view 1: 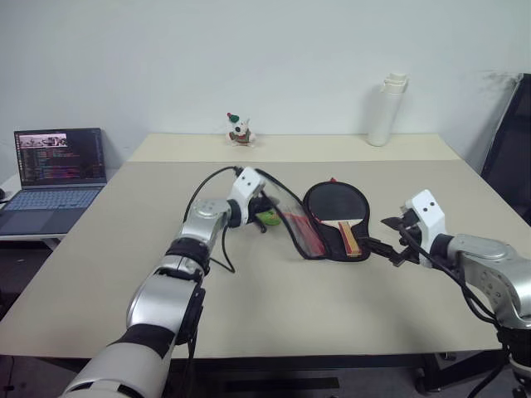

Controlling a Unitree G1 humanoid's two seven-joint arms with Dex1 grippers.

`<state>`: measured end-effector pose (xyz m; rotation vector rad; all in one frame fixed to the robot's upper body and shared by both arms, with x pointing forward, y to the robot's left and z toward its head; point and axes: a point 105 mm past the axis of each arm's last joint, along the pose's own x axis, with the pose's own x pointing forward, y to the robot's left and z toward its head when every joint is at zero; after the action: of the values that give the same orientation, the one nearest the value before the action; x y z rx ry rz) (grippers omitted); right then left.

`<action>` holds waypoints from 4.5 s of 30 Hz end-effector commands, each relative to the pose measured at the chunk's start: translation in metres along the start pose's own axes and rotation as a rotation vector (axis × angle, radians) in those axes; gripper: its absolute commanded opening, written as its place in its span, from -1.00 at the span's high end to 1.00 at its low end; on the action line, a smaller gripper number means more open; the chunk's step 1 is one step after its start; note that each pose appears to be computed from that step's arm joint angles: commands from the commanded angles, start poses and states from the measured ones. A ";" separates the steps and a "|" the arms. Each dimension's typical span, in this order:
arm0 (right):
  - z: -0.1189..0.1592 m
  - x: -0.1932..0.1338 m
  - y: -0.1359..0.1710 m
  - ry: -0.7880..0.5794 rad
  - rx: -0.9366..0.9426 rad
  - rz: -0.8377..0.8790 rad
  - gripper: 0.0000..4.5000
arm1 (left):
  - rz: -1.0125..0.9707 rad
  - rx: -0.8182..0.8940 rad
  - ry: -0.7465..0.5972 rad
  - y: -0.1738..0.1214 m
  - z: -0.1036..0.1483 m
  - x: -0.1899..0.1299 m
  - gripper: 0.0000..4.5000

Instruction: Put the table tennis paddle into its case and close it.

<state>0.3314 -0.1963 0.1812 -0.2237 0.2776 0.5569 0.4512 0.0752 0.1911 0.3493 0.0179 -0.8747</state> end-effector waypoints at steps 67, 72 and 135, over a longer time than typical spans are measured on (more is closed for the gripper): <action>-0.033 0.140 -0.003 0.151 0.356 0.094 0.99 | -0.198 -0.092 -0.041 -0.027 -0.013 -0.149 1.00; -0.012 0.144 0.028 0.109 0.422 0.212 0.99 | -0.299 -0.127 0.007 -0.045 -0.018 -0.169 1.00; -0.097 0.023 0.127 0.308 0.397 0.151 0.17 | -0.539 -0.103 0.151 -0.092 -0.031 -0.183 1.00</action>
<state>0.2612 -0.0863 0.0770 0.1996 0.6784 0.6902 0.2620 0.1673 0.1585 0.2819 0.3428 -1.4016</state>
